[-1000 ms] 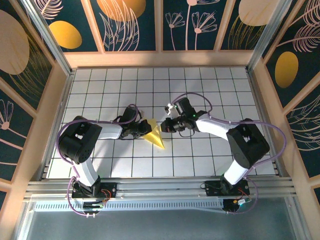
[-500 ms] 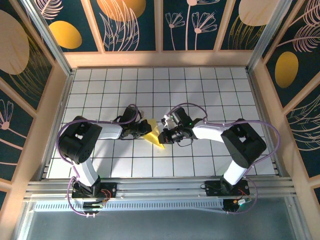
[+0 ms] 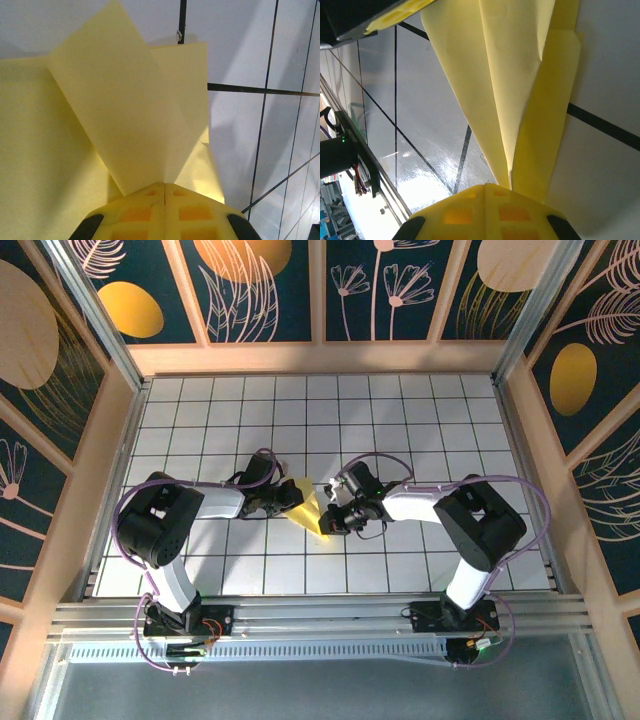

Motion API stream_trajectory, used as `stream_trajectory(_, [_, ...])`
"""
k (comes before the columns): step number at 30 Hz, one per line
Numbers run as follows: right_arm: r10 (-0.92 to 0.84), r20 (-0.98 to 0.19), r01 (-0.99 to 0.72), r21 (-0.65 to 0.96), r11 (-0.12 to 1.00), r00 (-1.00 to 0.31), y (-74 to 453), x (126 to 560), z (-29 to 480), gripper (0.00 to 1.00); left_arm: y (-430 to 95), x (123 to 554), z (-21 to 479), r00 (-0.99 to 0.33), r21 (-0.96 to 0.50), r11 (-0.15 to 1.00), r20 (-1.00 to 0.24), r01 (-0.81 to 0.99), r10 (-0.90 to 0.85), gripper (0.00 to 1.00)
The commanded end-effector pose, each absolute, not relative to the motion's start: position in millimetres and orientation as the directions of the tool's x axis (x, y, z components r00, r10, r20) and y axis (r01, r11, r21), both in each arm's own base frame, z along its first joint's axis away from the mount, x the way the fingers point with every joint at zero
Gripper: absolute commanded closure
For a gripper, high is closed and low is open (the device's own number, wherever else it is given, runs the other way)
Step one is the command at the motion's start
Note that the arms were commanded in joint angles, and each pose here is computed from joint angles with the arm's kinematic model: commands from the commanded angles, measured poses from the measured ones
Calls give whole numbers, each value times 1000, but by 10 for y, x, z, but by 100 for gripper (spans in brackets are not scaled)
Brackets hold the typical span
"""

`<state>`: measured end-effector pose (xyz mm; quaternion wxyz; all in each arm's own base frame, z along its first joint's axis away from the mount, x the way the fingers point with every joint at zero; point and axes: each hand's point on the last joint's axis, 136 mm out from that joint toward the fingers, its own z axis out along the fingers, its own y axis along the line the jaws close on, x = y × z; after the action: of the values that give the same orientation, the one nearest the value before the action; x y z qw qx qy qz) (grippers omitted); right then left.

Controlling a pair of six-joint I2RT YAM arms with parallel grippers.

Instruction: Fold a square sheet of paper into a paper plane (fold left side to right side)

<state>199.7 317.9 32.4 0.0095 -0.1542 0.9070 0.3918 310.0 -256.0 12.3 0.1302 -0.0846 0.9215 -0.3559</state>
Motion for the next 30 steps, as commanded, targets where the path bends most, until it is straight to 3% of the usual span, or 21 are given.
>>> stream_trajectory(1, [-278,-120,-281,689,668,-953,3139,1944,200,100,-2371,2981,-141,-955,-594,794,-145,-125,-259,98])
stream_trajectory(30, [-286,-96,-276,657,702,-953,3056,1906,100,100,-2382,2999,-138,-956,-593,796,-145,-123,-256,98])
